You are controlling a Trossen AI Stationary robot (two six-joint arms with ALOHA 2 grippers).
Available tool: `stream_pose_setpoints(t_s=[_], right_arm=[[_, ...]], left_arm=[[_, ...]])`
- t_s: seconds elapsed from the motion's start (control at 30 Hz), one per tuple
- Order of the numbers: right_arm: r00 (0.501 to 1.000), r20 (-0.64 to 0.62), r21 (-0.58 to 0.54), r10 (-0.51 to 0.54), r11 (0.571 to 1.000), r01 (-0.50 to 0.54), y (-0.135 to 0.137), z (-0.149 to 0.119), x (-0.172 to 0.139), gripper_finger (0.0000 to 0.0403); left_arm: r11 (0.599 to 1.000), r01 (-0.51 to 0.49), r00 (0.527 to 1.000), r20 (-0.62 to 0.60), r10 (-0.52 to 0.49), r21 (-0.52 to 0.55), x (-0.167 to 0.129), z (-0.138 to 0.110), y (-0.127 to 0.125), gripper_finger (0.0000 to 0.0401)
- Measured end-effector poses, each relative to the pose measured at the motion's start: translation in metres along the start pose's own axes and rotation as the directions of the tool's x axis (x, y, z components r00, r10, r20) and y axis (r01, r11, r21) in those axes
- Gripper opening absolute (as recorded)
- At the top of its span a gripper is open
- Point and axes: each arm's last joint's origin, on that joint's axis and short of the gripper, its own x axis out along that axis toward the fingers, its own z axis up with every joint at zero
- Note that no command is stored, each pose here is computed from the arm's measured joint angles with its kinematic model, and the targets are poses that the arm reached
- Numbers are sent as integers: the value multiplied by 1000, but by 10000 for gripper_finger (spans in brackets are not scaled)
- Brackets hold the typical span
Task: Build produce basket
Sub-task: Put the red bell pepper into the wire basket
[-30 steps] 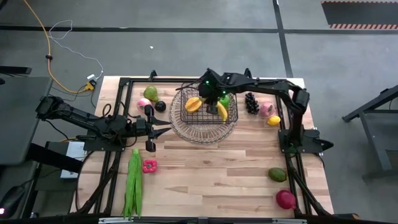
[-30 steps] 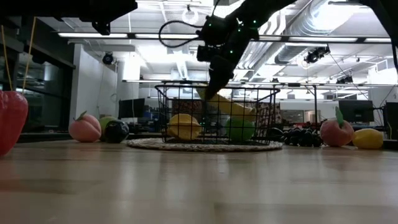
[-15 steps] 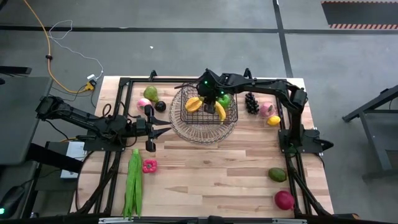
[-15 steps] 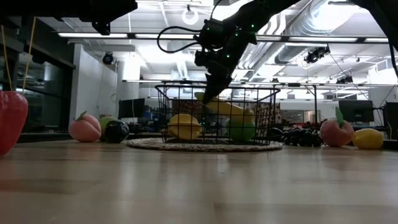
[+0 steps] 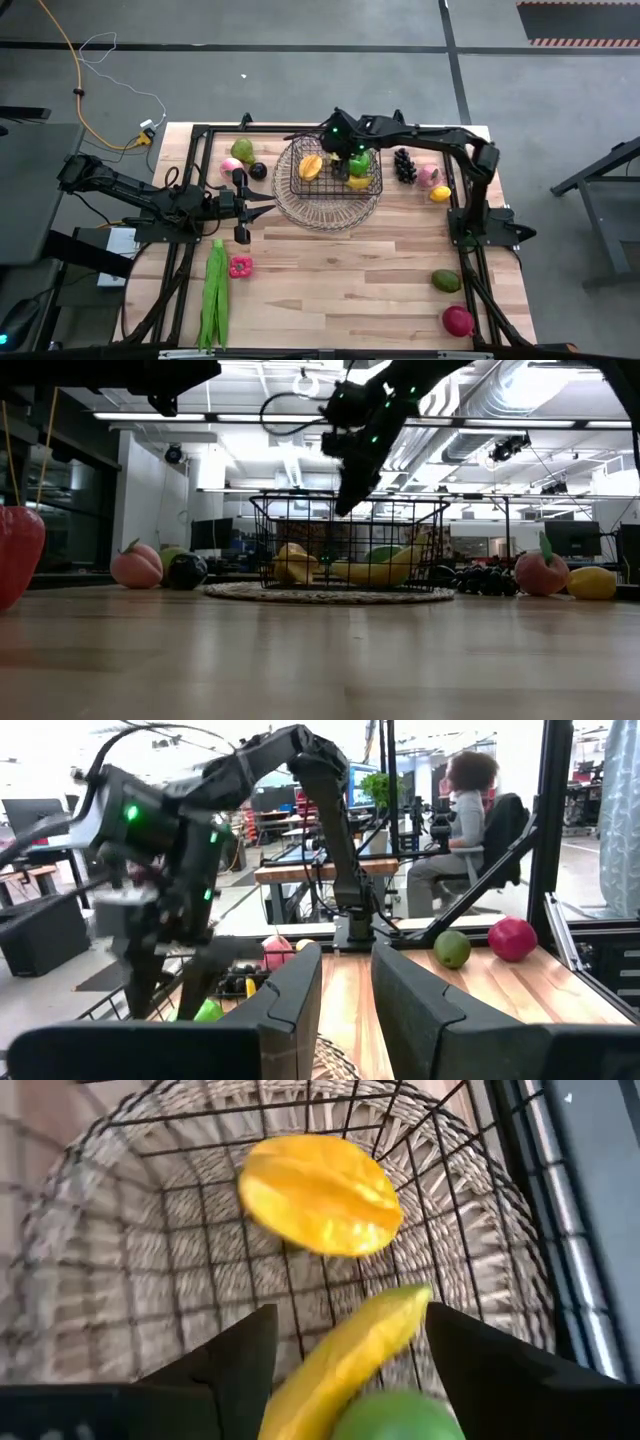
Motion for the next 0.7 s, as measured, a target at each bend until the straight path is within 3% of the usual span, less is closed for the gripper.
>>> stream_pose_setpoints(t_s=[0.23,0.37,0.5,0.6,0.7], right_arm=[[996,-67,63,63,996,-59,15,-22,-71,247],[994,0,81,105,991,-105,41,-54,-97,248],[982,150,111,117,985,-135,69,-102,-104,248],[924,359,107,129,978,-178,87,-127,-103,248],[793,594,56,135,977,-208,101,-141,-102,248]], left_arm=[[1000,0,1000,0,0,0,0,0,0,83],[1000,1,1000,-6,-1,-1,0,-1,0,83],[1000,1,1000,-7,-1,-10,0,-1,0,83],[1000,1,1000,-7,-1,-23,0,-1,0,83],[1000,1,1000,-7,-1,-23,0,-1,0,83]])
